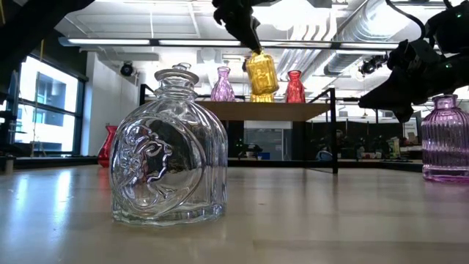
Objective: Sort vases onto shelf
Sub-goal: Put the right yellow vase on the shelf aligned with the other yellow vase
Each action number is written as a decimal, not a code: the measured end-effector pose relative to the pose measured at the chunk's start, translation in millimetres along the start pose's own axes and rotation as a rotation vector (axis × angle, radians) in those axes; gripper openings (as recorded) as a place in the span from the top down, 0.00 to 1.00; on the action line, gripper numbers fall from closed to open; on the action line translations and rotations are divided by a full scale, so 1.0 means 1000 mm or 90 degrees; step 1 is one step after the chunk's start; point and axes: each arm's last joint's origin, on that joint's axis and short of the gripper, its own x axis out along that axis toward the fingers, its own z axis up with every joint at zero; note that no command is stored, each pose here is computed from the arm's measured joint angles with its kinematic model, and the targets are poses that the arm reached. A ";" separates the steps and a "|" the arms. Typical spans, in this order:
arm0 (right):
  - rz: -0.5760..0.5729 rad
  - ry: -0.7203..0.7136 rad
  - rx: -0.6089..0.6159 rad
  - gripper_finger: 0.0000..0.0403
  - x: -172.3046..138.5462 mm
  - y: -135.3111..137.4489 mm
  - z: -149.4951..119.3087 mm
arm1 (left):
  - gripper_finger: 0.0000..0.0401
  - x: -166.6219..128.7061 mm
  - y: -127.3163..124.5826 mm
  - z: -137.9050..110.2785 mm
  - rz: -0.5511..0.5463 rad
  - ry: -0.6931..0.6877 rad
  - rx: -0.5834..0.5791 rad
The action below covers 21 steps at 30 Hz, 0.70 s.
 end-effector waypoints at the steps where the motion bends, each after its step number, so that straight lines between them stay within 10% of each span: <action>1: 0.000 0.000 0.000 0.91 0.000 0.000 0.000 | 0.91 0.000 0.000 0.000 -0.003 -0.002 -0.001; 21: -0.001 0.004 0.001 0.91 0.000 0.000 -0.001 | 0.90 0.017 0.006 -0.005 -0.023 0.004 -0.018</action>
